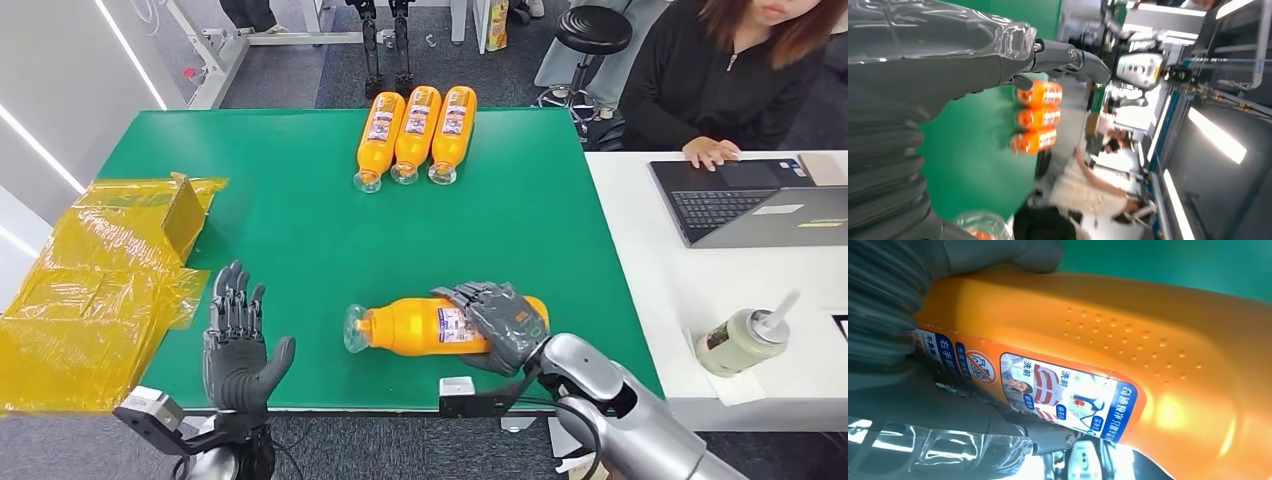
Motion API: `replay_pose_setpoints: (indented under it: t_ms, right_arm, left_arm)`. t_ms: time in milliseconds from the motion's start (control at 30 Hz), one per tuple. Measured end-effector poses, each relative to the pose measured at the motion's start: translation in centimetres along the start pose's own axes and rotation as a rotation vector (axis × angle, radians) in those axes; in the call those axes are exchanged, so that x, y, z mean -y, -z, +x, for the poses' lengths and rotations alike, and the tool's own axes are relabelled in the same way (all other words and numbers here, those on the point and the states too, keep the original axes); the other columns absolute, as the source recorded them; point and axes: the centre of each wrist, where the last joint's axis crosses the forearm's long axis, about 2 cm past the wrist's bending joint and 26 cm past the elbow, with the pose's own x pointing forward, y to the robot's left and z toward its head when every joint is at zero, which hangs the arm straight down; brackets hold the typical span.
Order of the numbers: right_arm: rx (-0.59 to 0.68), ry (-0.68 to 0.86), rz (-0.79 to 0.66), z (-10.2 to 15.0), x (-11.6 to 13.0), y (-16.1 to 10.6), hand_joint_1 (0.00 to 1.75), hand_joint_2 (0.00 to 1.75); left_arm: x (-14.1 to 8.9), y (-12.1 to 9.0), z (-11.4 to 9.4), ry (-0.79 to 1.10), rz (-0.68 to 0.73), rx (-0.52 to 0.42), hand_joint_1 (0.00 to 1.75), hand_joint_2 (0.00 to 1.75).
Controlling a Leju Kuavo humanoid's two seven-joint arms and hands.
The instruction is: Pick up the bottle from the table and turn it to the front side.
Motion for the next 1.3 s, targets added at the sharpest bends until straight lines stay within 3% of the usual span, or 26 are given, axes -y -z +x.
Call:
replay_pose_setpoints:
  t_ms: [200, 367, 1000, 1300]
  right_arm:
    - [0.025, 0.003, -0.072, 3.5, -0.2, 1.1, 1.75, 1.75]
    - [0.002, -0.007, -0.124, 5.4, 0.0, 1.1, 1.75, 1.75]
    - [-0.071, 0.011, -0.181, 9.7, -0.9, -0.7, 1.75, 1.75]
    - [-0.063, 0.077, -0.226, 11.6, -0.2, -0.1, 1.75, 1.75]
  left_arm:
    - [1.2, 0.5, -0.6, -0.241, -0.045, -0.055, 0.00, 1.75]
    - [2.0, 0.9, -0.9, -0.330, -0.092, -0.083, 0.00, 1.75]
    - [4.1, 2.1, -0.6, -0.409, -0.226, -0.108, 0.00, 1.75]
    - [5.4, 2.5, -0.4, -0.419, -0.286, -0.130, 0.00, 1.75]
